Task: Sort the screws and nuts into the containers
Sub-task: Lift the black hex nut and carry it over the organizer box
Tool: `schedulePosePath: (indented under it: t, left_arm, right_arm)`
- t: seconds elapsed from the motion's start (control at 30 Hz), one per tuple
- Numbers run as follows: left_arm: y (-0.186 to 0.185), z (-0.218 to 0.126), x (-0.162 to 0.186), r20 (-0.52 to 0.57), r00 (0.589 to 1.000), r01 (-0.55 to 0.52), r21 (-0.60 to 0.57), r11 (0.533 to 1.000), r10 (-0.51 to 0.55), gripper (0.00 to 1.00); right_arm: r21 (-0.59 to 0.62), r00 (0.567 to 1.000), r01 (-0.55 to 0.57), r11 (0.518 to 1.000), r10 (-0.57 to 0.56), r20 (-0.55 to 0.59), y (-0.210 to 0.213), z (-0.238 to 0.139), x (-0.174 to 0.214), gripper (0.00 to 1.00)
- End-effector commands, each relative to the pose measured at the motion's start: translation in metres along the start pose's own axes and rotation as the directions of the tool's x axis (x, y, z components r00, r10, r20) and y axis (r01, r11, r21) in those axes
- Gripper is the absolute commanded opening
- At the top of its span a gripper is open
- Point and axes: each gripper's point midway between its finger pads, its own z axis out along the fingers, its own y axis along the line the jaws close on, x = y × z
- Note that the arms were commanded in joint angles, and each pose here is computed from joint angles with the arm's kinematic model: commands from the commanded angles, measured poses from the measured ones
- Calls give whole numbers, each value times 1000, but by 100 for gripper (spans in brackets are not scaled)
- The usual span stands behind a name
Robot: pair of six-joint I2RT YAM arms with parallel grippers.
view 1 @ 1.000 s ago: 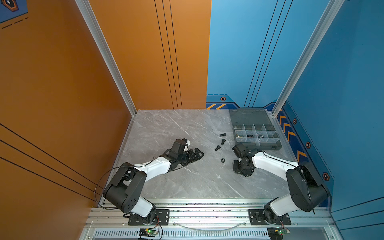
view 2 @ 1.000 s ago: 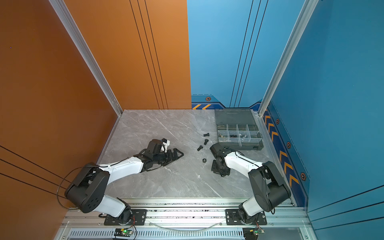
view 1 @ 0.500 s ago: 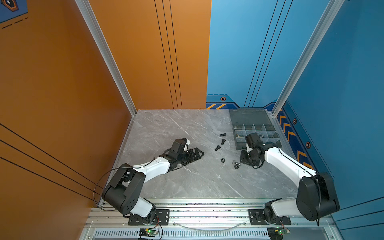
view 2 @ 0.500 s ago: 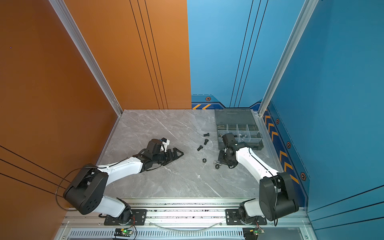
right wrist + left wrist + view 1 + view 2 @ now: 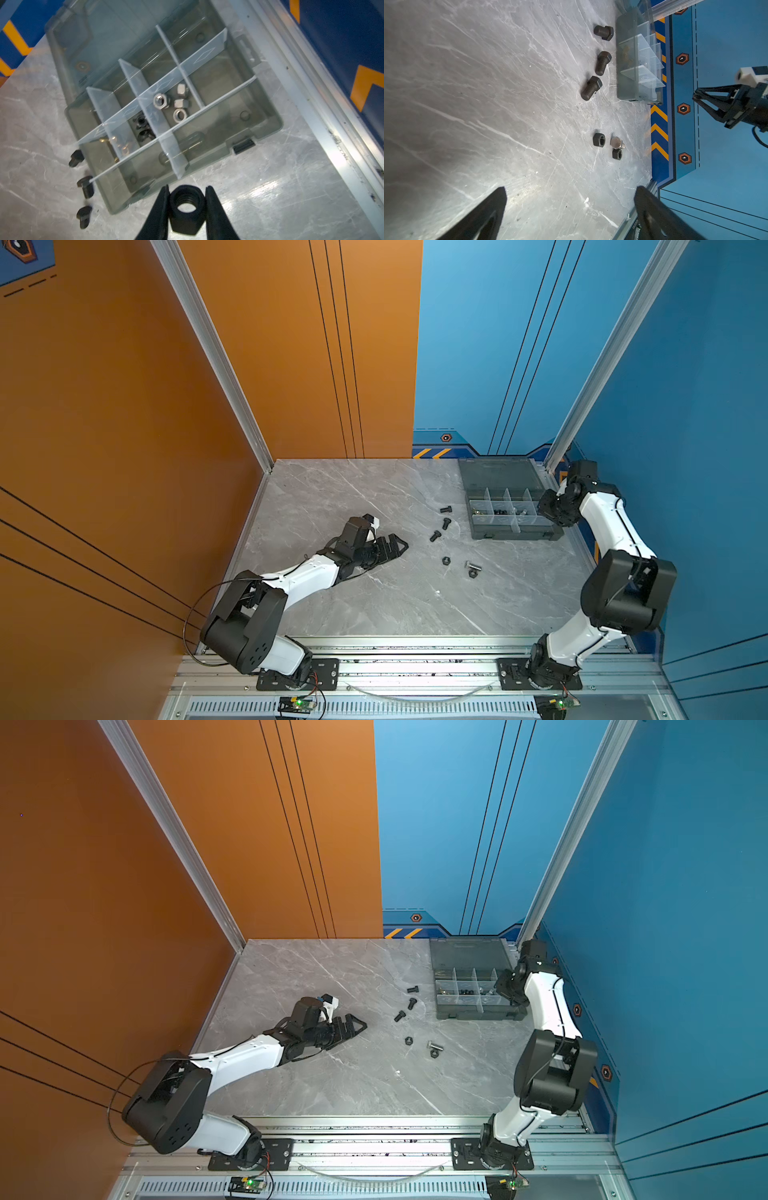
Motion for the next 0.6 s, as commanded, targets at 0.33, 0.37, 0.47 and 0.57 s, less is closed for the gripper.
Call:
schedulePosePath:
  t: [0.33, 0.37, 0.47, 0.57]
  left_arm:
    - [-7, 5, 2, -7, 1000, -5, 6, 1000, 5, 98]
    - [-7, 6, 2, -9, 1000, -3, 4, 1000, 3, 97]
    - [-7, 8, 2, -12, 1000, -3, 3, 1000, 3, 98]
    - [-6, 11, 1, -17, 1000, -1, 1, 1000, 1, 98]
  right_arm:
    - [17, 995, -96, 995, 96, -36, -29, 77, -71, 0]
    - [8, 994, -102, 995, 102, -41, -30, 83, -74, 0]
    - [-18, 991, -122, 992, 120, -53, -29, 95, -80, 0]
    - [-20, 992, -115, 993, 114, -56, -26, 102, -83, 0]
